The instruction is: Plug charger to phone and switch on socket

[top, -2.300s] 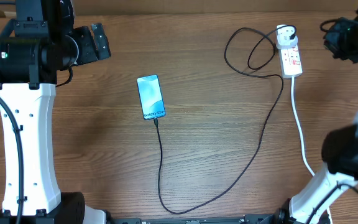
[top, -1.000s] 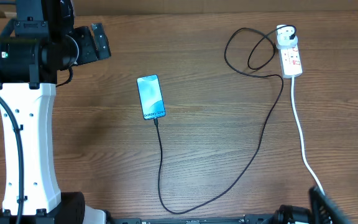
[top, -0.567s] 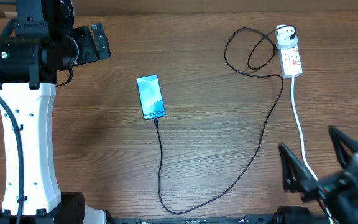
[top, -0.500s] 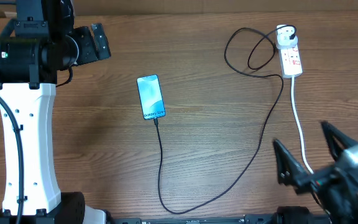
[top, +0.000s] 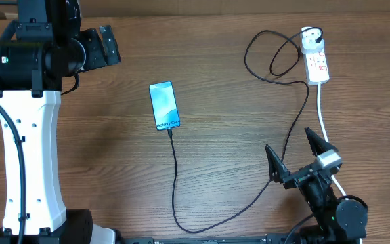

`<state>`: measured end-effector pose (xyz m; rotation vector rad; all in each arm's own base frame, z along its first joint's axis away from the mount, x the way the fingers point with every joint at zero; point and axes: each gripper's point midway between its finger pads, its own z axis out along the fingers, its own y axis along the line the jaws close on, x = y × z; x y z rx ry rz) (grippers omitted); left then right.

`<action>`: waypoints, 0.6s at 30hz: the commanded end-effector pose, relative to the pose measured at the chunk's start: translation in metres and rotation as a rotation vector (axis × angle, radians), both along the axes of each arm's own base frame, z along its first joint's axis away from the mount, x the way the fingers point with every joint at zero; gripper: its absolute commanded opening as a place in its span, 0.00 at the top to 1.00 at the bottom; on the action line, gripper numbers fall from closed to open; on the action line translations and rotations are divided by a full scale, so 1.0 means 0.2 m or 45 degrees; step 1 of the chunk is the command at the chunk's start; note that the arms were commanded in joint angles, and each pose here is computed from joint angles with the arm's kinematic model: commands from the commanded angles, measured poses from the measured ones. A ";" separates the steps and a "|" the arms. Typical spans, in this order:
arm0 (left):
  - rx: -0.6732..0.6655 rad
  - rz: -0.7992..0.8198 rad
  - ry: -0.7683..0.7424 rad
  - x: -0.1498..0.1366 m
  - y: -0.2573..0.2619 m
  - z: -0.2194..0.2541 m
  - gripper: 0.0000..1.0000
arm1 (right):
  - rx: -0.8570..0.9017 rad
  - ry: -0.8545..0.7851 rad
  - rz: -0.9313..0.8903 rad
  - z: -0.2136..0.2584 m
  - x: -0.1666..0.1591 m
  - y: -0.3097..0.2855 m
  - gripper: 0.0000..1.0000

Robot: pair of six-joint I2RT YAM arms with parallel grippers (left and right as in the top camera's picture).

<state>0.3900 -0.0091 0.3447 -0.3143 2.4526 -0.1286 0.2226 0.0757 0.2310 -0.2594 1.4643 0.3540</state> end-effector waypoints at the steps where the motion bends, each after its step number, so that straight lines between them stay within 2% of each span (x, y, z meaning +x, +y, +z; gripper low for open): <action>1: 0.016 0.004 -0.013 0.01 0.02 0.01 0.00 | 0.006 0.013 -0.132 -0.05 0.04 -0.08 0.00; 8: 0.016 0.004 -0.013 0.01 0.02 0.01 0.00 | -0.023 0.145 -0.159 -0.30 0.08 -0.09 0.00; 18: 0.016 0.004 -0.013 0.01 0.02 0.01 0.00 | -0.012 0.144 -0.158 -0.30 0.08 -0.09 0.00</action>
